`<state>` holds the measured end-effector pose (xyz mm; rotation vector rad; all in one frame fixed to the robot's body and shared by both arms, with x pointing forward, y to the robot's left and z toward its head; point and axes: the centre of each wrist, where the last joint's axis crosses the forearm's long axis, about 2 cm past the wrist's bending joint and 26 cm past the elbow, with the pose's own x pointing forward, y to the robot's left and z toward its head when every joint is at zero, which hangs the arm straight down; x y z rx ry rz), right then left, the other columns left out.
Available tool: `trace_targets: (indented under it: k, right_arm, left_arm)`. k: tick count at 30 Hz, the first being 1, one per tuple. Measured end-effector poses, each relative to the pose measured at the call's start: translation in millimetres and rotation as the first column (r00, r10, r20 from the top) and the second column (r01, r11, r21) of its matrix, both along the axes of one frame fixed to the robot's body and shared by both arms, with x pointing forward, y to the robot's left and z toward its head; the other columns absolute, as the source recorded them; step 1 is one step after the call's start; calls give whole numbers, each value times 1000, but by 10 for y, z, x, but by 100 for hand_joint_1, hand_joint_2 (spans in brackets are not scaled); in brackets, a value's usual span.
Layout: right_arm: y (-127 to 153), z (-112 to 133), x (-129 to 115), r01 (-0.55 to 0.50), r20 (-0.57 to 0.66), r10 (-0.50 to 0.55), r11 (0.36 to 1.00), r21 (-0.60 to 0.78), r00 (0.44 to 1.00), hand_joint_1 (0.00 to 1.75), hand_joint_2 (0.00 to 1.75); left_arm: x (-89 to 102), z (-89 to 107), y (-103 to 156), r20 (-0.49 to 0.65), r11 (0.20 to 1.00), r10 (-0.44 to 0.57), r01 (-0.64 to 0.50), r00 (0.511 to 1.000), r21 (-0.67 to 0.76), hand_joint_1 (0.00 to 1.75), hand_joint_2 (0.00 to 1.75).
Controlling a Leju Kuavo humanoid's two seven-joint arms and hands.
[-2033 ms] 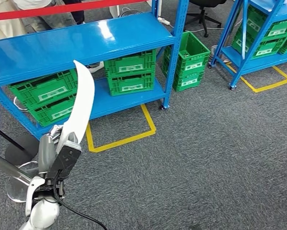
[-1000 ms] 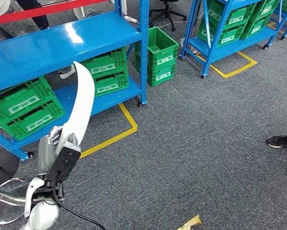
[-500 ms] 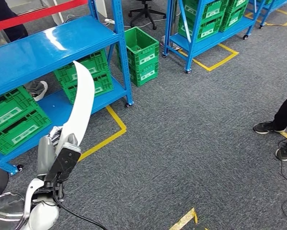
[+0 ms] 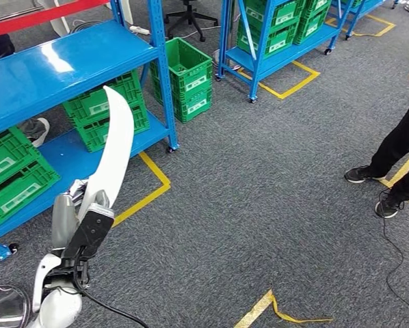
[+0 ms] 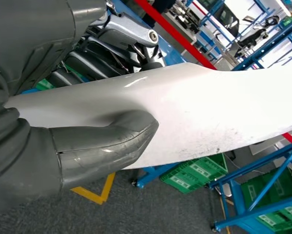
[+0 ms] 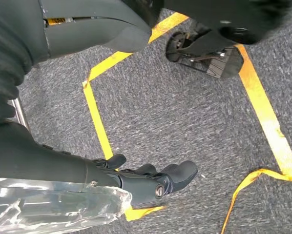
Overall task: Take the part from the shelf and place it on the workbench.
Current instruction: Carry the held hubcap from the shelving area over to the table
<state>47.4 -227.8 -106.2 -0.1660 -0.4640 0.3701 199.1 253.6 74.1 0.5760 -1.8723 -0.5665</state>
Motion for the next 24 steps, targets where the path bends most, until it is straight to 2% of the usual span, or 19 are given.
trace_targets:
  k: [24]
  right_arm:
    - [-1, 1, 14, -1, 0, 1, 1000, 3, 1000, 0, 175]
  left_arm:
    - [-53, 8, 78, 1, 1000, 24, -24, 1000, -2, 175, 175]
